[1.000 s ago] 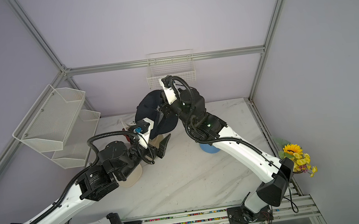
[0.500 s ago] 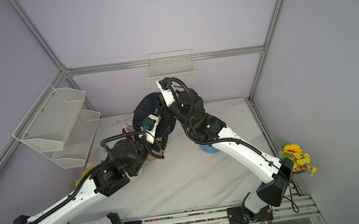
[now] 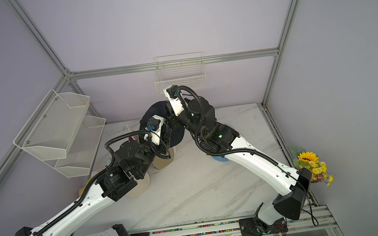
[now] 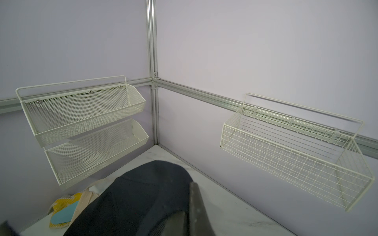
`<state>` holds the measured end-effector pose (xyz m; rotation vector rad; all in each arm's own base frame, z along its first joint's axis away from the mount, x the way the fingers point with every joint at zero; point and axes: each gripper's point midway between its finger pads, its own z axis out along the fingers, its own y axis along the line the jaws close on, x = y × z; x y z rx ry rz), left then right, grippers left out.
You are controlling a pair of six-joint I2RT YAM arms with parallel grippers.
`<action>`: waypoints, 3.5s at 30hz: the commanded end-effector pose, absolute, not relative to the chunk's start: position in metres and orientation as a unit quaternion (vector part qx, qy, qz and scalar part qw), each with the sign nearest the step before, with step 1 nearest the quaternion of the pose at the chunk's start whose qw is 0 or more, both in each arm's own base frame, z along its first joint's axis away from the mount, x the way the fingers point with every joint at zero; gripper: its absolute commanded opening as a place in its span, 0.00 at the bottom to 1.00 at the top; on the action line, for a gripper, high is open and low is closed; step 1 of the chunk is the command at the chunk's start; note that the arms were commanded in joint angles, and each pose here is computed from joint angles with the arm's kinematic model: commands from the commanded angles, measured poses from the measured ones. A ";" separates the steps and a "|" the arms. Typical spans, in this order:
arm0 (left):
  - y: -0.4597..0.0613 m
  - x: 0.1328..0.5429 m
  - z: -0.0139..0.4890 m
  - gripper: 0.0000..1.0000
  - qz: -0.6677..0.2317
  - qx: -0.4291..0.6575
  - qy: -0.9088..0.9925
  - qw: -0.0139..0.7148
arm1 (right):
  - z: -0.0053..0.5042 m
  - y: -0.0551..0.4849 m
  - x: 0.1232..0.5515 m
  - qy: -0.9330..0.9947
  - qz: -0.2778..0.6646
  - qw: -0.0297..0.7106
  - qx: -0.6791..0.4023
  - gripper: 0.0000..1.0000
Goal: Open the adjustable buckle of the baseball cap
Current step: Pull the adjustable strap on the baseball cap.
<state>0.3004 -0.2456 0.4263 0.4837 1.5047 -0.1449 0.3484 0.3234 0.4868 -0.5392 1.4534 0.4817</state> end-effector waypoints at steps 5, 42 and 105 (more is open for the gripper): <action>-0.240 0.301 0.463 0.19 -0.095 0.187 0.648 0.733 | 0.506 0.318 0.338 0.628 0.226 0.707 -0.233 0.00; -0.227 0.284 0.474 0.00 -0.116 0.223 0.649 0.718 | 0.447 0.340 0.290 0.629 0.203 0.664 -0.349 0.56; -0.226 0.285 0.445 0.55 -0.114 0.240 0.665 0.697 | 0.450 0.336 0.317 0.647 0.197 0.674 -0.297 0.00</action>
